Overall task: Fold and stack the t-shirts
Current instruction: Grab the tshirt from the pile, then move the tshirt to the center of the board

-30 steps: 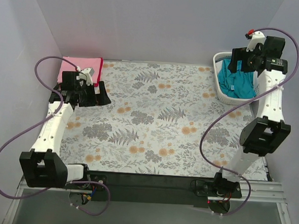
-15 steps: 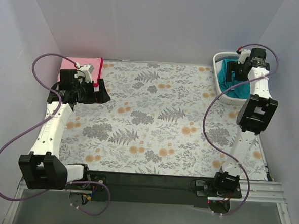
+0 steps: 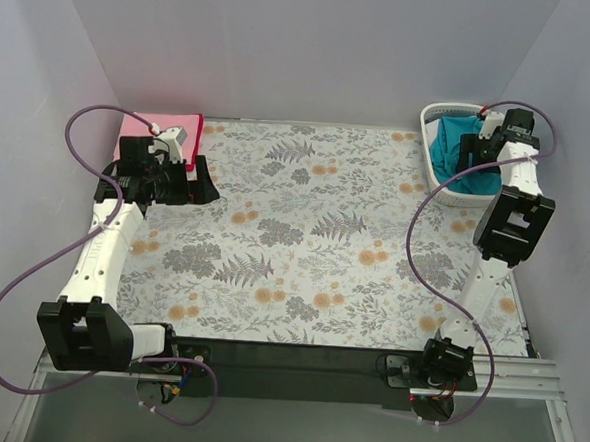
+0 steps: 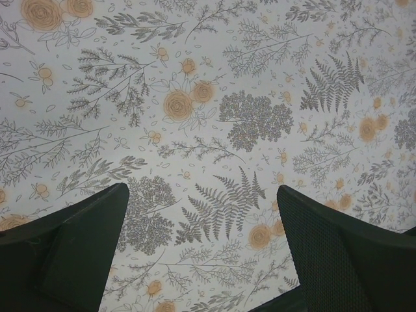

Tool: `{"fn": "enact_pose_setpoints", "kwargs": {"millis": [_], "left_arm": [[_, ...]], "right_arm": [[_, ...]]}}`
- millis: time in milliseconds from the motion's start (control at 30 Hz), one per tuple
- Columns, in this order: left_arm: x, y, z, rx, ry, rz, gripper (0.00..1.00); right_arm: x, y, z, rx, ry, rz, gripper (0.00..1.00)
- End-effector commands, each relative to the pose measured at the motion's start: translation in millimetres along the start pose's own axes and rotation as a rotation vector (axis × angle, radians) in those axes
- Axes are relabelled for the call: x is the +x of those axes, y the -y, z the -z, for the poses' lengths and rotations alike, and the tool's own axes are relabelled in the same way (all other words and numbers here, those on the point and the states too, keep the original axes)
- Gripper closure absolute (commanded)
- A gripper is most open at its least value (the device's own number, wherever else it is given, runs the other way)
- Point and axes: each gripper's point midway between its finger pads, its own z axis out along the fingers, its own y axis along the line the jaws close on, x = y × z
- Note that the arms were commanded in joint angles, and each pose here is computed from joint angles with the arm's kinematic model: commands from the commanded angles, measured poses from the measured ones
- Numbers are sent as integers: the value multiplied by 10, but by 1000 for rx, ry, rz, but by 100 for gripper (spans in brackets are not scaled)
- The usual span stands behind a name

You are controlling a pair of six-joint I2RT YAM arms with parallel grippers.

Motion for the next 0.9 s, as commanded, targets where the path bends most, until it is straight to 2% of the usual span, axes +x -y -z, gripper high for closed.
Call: {"fn": "enact_pose_setpoints", "kwargs": {"millis": [0,33,67,133,167,233,267,300,433,667,867], "left_arm": [[-132,59,72,14,29,-22,2],[-139,56,75,13,31,-21,2],[-137,53,70,13,28,-20,2],[-145,57,68,13,28,-20,2],[-139,46,63,10,26,-17,2],[-148,38,68,4,28,-18,2],[-151,44,74,3,29,-19,2],[-156,40,74,3,30,-18,2],[-167,18,70,-11,36,-12,2],[-198,42,97,-6,53,-13,2],[-217,36,138,-20,65,-16,2]], "right_arm": [[25,-20,-117,-22,5,11,23],[36,-19,-138,-23,2,9,26],[48,-17,-158,-24,-2,9,37],[29,-17,-150,-29,3,10,50],[15,-35,-133,-35,4,11,64],[-49,-70,-50,-50,19,17,81],[-134,-79,60,-46,39,23,96],[-184,-89,136,-46,50,29,99],[-525,-141,621,-31,145,57,99],[-1249,-431,1930,-38,421,123,99],[-1625,-855,2909,-130,633,207,99]]}}
